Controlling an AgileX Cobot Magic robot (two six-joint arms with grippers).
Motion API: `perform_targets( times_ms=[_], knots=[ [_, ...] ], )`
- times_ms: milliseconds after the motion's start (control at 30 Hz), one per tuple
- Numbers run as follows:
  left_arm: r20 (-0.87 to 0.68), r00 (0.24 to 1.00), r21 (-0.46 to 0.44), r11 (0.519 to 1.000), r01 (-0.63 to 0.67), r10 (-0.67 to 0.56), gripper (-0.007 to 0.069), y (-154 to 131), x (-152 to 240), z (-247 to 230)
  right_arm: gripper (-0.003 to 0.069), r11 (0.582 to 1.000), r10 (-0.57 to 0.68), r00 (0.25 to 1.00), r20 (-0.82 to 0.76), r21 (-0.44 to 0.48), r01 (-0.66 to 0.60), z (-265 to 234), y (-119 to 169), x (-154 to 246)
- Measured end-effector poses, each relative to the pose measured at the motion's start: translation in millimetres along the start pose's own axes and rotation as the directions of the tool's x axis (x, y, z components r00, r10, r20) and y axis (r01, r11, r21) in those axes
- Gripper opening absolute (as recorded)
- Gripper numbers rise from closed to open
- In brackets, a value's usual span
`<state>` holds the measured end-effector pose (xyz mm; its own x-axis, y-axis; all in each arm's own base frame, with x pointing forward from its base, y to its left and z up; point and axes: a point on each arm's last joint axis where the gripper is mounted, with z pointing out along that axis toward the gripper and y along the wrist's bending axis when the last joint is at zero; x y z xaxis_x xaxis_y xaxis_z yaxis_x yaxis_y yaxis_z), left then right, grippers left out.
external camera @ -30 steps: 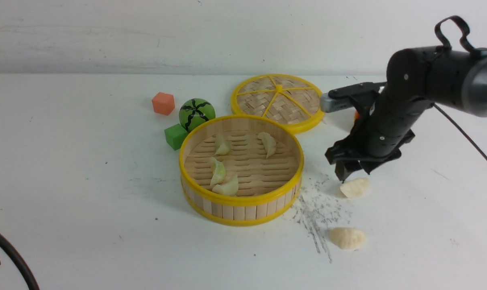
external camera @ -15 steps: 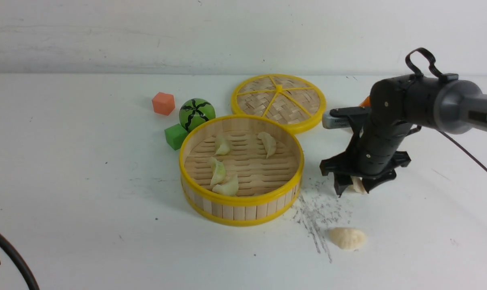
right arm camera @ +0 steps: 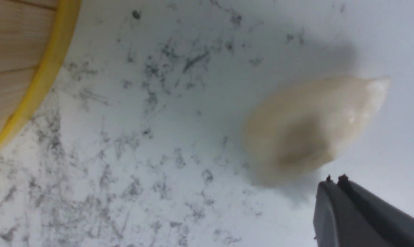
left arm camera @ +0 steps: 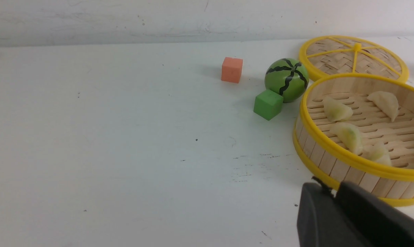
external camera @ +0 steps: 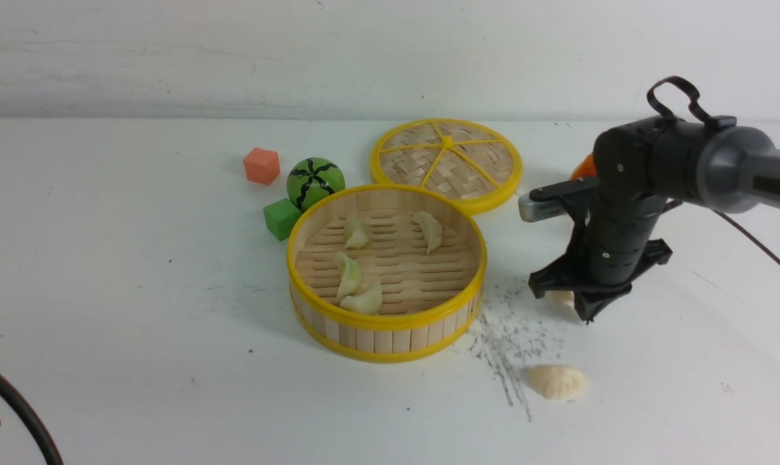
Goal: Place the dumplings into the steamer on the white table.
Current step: 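Reach for and grasp a dumpling lying on the table beside the steamer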
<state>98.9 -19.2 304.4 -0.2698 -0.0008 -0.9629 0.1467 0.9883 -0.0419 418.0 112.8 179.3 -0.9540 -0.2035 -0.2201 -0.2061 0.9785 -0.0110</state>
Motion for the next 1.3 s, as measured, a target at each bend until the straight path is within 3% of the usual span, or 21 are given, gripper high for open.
perform_targets(
  times_ms=[233, 400, 567, 733, 867, 1000, 1067, 1233, 1300],
  knots=[
    [0.0, 1.0, 0.0, 1.0, 0.0, 0.0, 0.0074, 0, 0, 0, 0.0032, 0.997, -0.079, 0.995, 0.059, -0.006, 0.08, -32, 0, -9],
    [0.001, 1.0, 0.001, 1.0, 0.0, 0.0, 0.0074, 0, 0, 0, 0.02, 0.994, -0.082, 0.993, 0.085, -0.062, 0.087, -40, 6, -13],
    [0.001, 1.0, 0.001, 1.0, 0.0, 0.0, 0.0076, 0, 0, 0, 0.0451, 0.992, -0.072, 0.992, 0.105, -0.093, 0.082, -34, 9, -16],
    [0.001, 1.0, 0.001, 1.0, 0.001, -0.001, 0.0076, 0, 0, 0, 0.055, 0.973, -0.208, 0.972, 0.11, -0.077, 0.217, -19, 9, -18],
    [0.0, 1.0, 0.002, 1.0, 0.003, -0.003, 0.0076, 0, 0, 0, 0.0554, 0.916, -0.388, 0.916, 0.099, -0.063, 0.395, -6, 9, -18],
    [0.0, 1.0, 0.002, 1.0, 0.004, -0.004, 0.0076, 0, 0, 0, 0.0517, 0.876, -0.473, 0.877, 0.079, -0.066, 0.478, 6, 10, -17],
    [0.0, 1.0, 0.002, 1.0, 0.004, -0.004, 0.0076, 0, 0, 0, 0.0466, 0.868, -0.486, 0.871, 0.066, -0.079, 0.491, 10, 10, -15],
    [0.0, 1.0, 0.002, 1.0, 0.004, -0.004, 0.0076, 0, 0, 0, 0.0232, 0.867, -0.484, 0.874, 0.037, -0.115, 0.485, 11, 12, -12],
    [0.0, 1.0, 0.002, 1.0, 0.004, -0.004, 0.0076, 0, 0, 0, 0.0224, 0.867, -0.483, 0.875, 0.034, -0.119, 0.484, 10, 12, -11]
  ],
)
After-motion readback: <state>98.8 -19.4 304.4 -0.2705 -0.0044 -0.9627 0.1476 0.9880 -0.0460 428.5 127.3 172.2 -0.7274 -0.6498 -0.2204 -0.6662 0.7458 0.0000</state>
